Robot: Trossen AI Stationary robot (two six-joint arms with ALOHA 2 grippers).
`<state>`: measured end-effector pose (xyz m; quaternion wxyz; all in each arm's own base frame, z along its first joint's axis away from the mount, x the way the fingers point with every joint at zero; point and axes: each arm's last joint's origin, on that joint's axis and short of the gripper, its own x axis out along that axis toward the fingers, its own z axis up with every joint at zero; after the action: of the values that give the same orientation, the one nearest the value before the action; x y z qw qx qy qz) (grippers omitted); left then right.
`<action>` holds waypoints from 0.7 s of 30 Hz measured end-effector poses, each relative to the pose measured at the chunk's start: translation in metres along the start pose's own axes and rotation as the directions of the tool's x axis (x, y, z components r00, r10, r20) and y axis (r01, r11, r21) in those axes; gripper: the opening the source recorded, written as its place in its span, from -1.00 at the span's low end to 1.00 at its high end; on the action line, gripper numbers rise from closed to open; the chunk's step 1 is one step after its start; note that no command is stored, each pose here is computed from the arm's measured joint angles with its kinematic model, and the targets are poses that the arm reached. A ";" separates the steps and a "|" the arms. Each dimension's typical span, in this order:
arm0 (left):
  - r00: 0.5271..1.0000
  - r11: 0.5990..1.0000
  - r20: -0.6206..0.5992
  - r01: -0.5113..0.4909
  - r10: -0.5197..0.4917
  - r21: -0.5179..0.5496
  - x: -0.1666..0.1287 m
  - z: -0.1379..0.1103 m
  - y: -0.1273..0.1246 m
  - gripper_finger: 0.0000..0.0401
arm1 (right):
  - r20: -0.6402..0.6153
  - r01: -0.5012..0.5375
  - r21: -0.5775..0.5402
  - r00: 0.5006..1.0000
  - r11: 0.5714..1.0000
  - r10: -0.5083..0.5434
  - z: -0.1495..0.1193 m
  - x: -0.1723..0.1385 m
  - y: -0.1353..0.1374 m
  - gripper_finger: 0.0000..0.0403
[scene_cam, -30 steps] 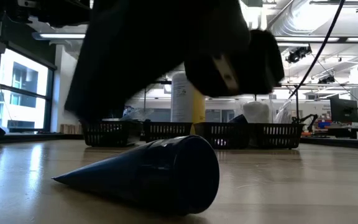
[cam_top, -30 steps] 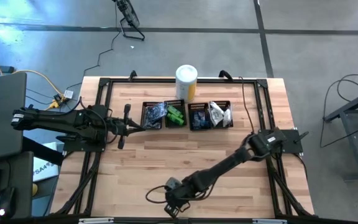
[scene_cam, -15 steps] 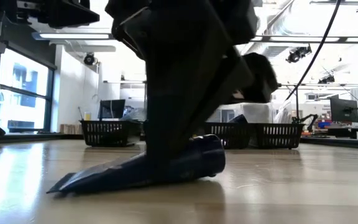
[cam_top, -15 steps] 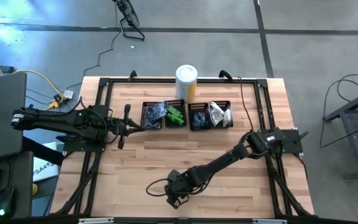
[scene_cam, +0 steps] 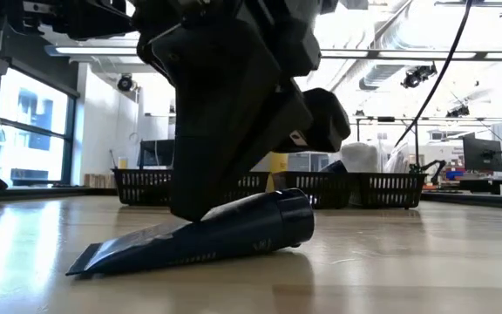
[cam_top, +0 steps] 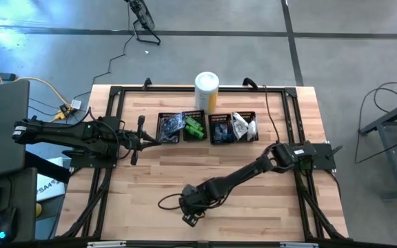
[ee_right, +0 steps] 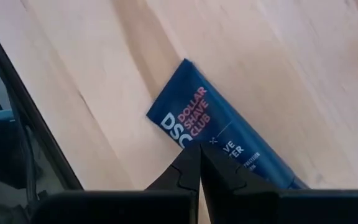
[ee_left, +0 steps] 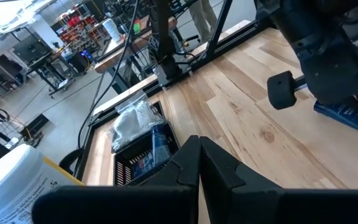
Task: Pick & Place Travel size toiletries
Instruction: Put the shave cream into the middle right black bin
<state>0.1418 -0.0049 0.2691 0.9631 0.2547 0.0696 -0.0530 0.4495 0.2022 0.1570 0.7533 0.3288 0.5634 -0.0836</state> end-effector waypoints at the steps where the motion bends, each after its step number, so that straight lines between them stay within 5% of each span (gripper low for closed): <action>1: 1.000 1.000 0.000 0.000 0.000 0.000 0.000 0.000 0.000 -0.97 | -0.001 0.000 0.001 1.000 1.000 0.000 0.001 0.000 -0.001 -0.98; 14: 1.000 1.000 0.000 0.001 -0.001 0.000 0.000 0.000 0.000 -0.97 | 0.048 0.036 -0.047 0.998 0.998 -0.034 0.018 0.002 -0.016 -0.98; 21: 1.000 1.000 -0.007 0.005 -0.005 0.000 0.000 -0.001 0.000 -0.97 | 0.137 -0.061 -0.191 0.987 0.980 0.088 0.025 -0.031 0.000 -0.98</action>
<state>0.1417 -0.0050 0.2682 0.9627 0.2545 0.0736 -0.0545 0.4588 0.1795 0.1883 0.8222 0.2709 0.5000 -0.0257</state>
